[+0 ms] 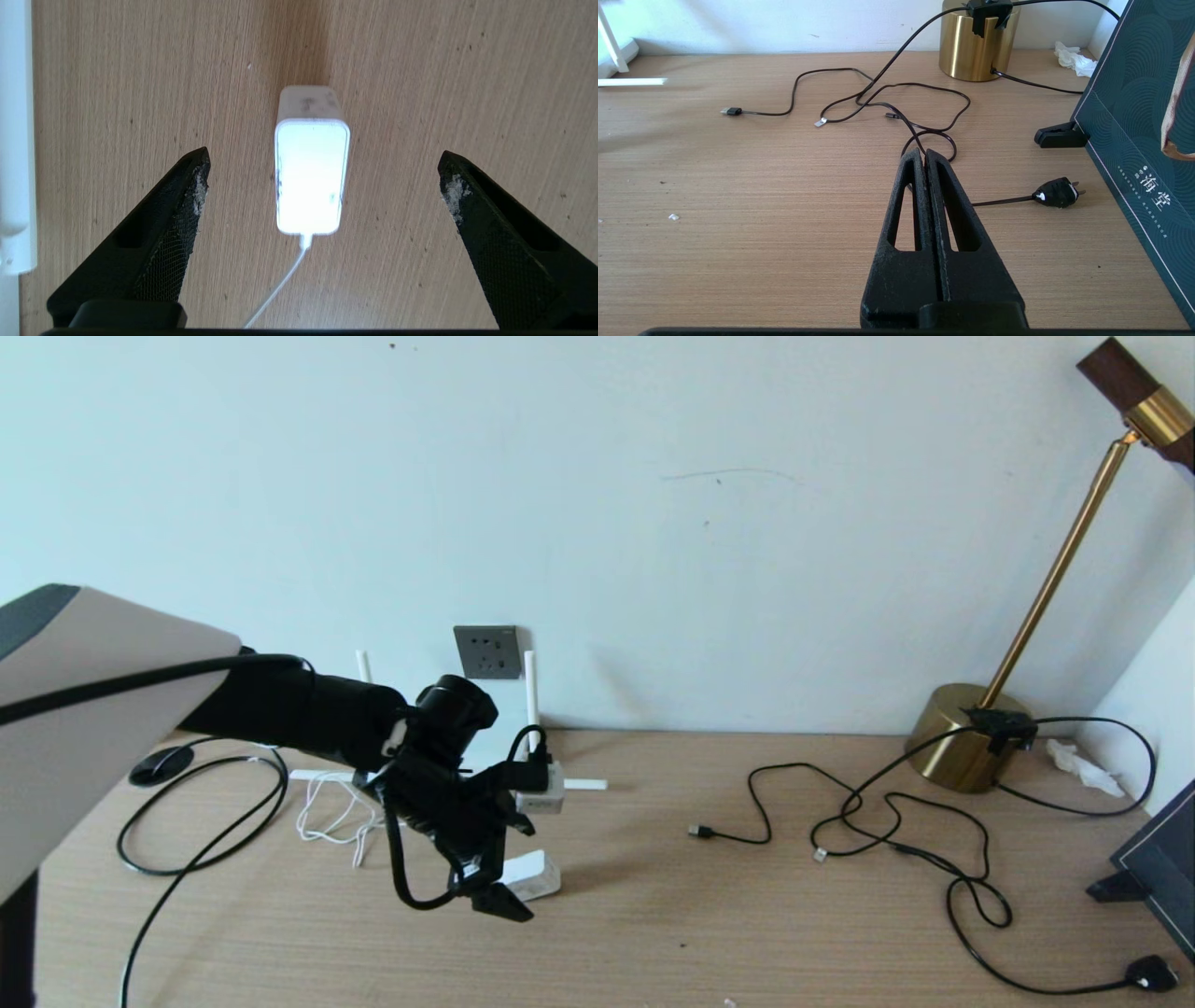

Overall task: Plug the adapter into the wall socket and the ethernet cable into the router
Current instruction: Pick up plug

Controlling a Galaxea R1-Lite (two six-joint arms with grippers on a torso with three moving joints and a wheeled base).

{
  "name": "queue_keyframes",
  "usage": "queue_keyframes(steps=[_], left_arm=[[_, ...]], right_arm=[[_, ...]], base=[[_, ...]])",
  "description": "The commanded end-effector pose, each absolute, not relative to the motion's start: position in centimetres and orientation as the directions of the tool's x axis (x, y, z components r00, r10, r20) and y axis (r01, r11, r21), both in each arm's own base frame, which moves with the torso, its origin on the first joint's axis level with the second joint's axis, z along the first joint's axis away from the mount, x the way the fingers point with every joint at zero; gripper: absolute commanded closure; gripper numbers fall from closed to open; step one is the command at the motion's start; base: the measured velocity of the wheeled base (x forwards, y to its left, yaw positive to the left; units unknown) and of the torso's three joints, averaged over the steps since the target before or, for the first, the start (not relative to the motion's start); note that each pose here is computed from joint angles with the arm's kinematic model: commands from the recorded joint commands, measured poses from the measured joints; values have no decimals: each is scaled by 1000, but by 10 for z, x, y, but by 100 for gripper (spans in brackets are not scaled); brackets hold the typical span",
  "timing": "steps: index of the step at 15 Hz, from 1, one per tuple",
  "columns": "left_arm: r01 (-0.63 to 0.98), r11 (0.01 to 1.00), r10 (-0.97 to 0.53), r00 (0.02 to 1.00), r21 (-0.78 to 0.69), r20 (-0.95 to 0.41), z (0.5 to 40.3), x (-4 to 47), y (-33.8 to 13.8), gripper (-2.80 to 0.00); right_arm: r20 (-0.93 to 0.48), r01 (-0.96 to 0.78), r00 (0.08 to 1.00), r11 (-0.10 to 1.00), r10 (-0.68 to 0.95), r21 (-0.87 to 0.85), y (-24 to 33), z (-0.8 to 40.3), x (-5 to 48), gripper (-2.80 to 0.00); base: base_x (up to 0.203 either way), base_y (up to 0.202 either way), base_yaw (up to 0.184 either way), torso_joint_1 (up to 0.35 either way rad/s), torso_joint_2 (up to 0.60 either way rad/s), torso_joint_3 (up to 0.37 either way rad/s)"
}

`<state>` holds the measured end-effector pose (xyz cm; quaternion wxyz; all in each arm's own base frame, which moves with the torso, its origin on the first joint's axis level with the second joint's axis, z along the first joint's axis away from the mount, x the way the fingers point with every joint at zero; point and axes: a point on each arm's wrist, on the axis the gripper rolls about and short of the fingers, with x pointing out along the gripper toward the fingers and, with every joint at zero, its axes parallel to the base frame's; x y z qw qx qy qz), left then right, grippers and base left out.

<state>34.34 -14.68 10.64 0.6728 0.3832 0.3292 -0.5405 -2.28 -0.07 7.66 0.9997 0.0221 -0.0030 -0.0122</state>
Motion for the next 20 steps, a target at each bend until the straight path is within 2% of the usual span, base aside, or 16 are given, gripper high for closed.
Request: queue_keyframes(steps=[1, 20], left_arm=[[981, 114, -464, 192, 157, -865, 102, 345, -150, -280], [976, 154, -439, 209, 156, -874, 89, 361, -152, -280]], right_arm=[[6, 24, 1000, 999, -25, 45, -1, 77, -23, 0], [6, 24, 1000, 999, -25, 45, -1, 77, -23, 0]], base=[[0, 0, 0, 0, 0, 0], [0, 0, 0, 0, 0, 0]])
